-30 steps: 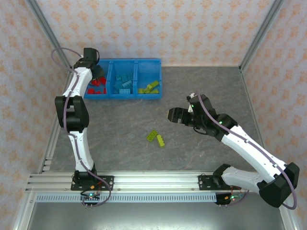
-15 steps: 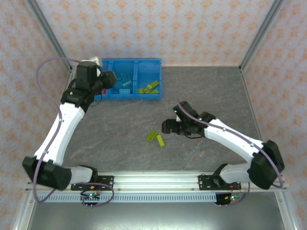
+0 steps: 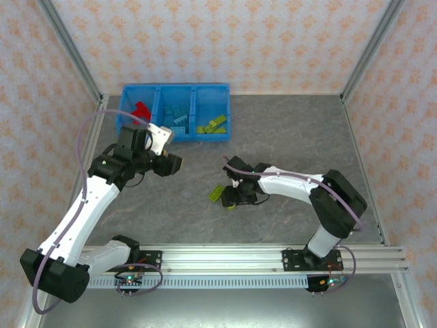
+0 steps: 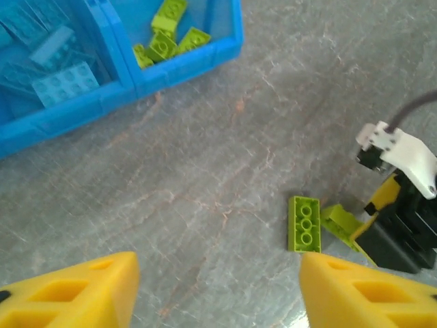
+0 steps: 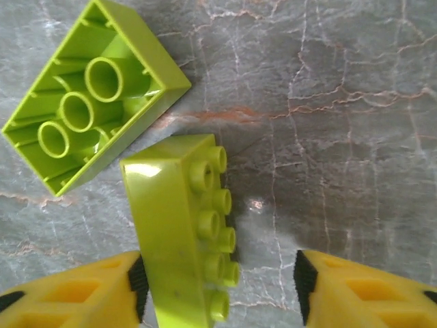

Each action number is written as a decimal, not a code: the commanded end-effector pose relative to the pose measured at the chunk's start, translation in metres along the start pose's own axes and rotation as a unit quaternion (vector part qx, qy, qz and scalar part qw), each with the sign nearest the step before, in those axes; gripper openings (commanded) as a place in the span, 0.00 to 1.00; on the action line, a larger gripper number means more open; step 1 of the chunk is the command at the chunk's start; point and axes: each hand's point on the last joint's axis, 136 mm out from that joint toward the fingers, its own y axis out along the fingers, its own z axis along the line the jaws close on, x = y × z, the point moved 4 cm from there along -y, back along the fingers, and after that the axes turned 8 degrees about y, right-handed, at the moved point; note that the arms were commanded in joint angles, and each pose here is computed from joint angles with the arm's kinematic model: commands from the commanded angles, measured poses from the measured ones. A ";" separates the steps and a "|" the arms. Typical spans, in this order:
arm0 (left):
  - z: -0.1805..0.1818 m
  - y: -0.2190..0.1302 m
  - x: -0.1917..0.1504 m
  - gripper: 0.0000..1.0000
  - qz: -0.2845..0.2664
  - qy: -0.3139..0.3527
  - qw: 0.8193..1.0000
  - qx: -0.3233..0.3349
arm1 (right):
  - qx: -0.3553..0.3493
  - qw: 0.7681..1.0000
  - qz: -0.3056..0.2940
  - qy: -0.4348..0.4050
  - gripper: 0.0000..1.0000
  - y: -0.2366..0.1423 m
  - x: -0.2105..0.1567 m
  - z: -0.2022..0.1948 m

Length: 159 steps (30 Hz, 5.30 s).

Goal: Sort the legos into containers by color

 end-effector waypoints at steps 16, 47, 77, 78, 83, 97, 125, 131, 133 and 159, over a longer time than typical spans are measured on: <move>-0.005 0.012 -0.026 0.92 -0.045 0.120 0.992 0.008 | -0.030 0.938 -0.344 0.016 0.06 -0.133 0.135 0.038; 0.016 0.017 -0.035 0.94 -0.022 0.108 0.991 0.080 | -0.041 0.911 -0.409 -0.029 0.37 -0.120 0.317 0.109; -0.118 0.195 -0.076 0.68 0.215 0.026 0.974 0.061 | -0.063 0.930 -0.347 0.101 0.79 -0.187 0.017 -0.082; -0.119 0.199 -0.079 0.64 0.220 0.027 0.973 0.059 | -0.060 0.931 -0.345 0.101 0.79 -0.187 0.017 -0.082; -0.126 0.209 -0.085 0.38 0.224 0.018 0.974 0.036 | -0.045 0.935 -0.337 0.101 0.79 -0.182 0.017 -0.077; -0.053 0.175 0.068 0.23 0.068 -0.030 0.994 0.075 | 0.121 0.952 -0.267 0.089 0.79 -0.184 0.012 -0.025; 0.079 0.215 0.216 0.53 -0.031 -0.094 0.983 0.153 | 0.045 0.926 -0.352 0.128 0.79 -0.219 0.007 -0.059; 0.041 0.129 0.212 0.52 -0.103 -0.110 0.980 0.133 | -0.068 0.877 -0.450 0.152 0.95 -0.240 0.027 -0.090; 0.027 0.095 0.198 0.52 -0.135 -0.109 0.975 0.139 | -0.092 0.856 -0.483 0.159 0.99 -0.244 0.038 -0.098; 0.123 0.039 -0.094 1.00 -0.110 -0.087 0.876 0.461 | -0.270 0.773 -0.546 0.180 1.00 -0.128 0.129 -0.268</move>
